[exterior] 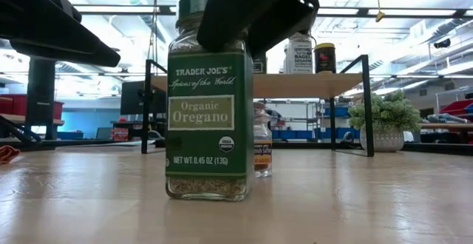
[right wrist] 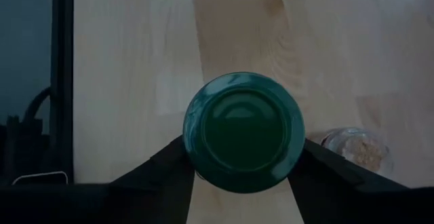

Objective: Shelf spices
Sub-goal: Put the green seasoning bottle on the shelf

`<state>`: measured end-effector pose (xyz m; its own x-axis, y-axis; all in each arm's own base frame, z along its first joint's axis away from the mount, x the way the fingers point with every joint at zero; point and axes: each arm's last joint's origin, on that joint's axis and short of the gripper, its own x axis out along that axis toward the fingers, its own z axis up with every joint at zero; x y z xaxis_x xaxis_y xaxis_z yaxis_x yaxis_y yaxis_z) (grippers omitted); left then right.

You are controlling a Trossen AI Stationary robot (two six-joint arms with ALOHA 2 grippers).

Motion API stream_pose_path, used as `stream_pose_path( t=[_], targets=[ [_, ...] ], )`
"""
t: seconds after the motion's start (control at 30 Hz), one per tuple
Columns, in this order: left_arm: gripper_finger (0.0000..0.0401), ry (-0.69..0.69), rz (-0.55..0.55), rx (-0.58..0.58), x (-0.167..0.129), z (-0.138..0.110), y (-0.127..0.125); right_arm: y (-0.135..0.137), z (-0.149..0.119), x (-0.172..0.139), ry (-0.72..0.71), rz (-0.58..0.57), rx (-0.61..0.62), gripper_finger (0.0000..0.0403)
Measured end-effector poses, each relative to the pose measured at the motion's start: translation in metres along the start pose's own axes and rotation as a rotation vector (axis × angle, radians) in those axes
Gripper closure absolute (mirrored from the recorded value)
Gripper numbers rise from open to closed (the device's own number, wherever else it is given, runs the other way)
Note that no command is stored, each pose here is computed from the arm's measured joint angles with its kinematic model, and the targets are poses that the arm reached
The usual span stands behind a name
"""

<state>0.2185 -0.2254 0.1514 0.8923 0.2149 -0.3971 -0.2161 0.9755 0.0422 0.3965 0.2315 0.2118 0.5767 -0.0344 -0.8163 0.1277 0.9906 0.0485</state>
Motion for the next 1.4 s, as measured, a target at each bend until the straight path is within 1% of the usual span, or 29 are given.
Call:
stream_pose_path(
  t=[0.23, 0.37, 0.63, 0.77, 0.87, 0.97, 1.1, 1.23, 1.3, 1.4],
  targets=[
    [0.0182, 0.0, 0.0, 0.001, 0.0, 0.0, 0.0, -0.014, 0.02, -0.031, -0.066, 0.021, -0.003, 0.0199],
    [0.0182, 0.0, 0.0, 0.001, 0.0, 0.0, 0.0, -0.033, 0.035, -0.048, -0.102, 0.008, -0.026, 0.02],
    [0.0182, -0.001, -0.001, -0.03, 0.0, 0.0, 0.0, -0.099, 0.068, -0.075, -0.131, -0.069, -0.028, 0.02],
    [0.0182, -0.005, -0.003, -0.041, 0.0, 0.001, 0.0, -0.138, 0.084, -0.094, -0.168, -0.087, -0.03, 0.02],
    [0.0182, -0.019, -0.014, -0.067, 0.0, 0.003, -0.002, -0.172, 0.094, -0.106, -0.196, -0.112, -0.037, 0.02],
    [0.0182, -0.01, -0.005, -0.067, 0.004, 0.003, 0.001, -0.207, 0.103, -0.109, -0.203, -0.107, -0.034, 0.02],
    [0.0182, 0.034, 0.014, -0.076, 0.019, 0.007, 0.011, -0.249, 0.11, -0.104, -0.2, -0.091, -0.029, 0.02],
    [0.0182, 0.069, 0.026, -0.063, 0.034, 0.012, 0.022, -0.274, 0.111, -0.102, -0.189, -0.123, -0.03, 0.02],
    [0.0182, 0.071, 0.044, -0.053, 0.038, 0.014, 0.027, -0.28, 0.113, -0.103, -0.203, -0.125, -0.033, 0.02],
    [0.0182, 0.072, 0.065, -0.055, 0.044, 0.016, 0.032, -0.285, 0.111, -0.103, -0.187, -0.131, -0.051, 0.02]
  ],
)
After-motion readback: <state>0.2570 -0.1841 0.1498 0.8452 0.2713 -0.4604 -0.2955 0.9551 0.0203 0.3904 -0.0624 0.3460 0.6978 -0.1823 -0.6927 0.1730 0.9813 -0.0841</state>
